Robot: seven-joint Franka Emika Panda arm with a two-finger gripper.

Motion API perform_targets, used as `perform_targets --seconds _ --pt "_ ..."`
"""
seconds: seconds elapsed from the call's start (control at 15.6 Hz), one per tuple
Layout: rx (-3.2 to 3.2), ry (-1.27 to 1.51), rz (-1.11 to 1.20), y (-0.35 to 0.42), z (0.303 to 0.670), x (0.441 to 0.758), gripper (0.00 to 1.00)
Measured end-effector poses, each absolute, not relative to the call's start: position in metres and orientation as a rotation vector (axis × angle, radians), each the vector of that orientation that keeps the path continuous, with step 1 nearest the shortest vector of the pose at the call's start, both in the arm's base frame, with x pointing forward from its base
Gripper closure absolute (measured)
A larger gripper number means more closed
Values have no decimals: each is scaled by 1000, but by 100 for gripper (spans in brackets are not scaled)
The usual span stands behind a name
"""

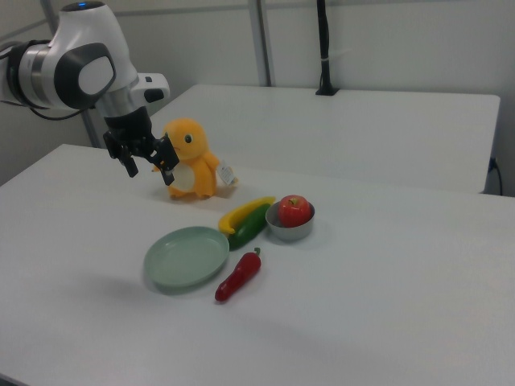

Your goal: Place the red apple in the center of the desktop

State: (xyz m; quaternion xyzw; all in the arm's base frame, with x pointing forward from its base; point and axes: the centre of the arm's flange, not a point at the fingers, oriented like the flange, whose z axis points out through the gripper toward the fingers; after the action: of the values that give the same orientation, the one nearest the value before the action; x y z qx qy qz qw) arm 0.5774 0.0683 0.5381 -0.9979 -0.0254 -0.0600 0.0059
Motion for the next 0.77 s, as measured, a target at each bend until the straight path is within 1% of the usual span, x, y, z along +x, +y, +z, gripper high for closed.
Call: perform_targets --seconds 0.26,0.51,0.77 --pt "-3181 -112 -127 64 540 573 0" --pt "-3185 -159 -139 61 545 572 0" --pt "-3187 -142 -138 53 545 573 0"
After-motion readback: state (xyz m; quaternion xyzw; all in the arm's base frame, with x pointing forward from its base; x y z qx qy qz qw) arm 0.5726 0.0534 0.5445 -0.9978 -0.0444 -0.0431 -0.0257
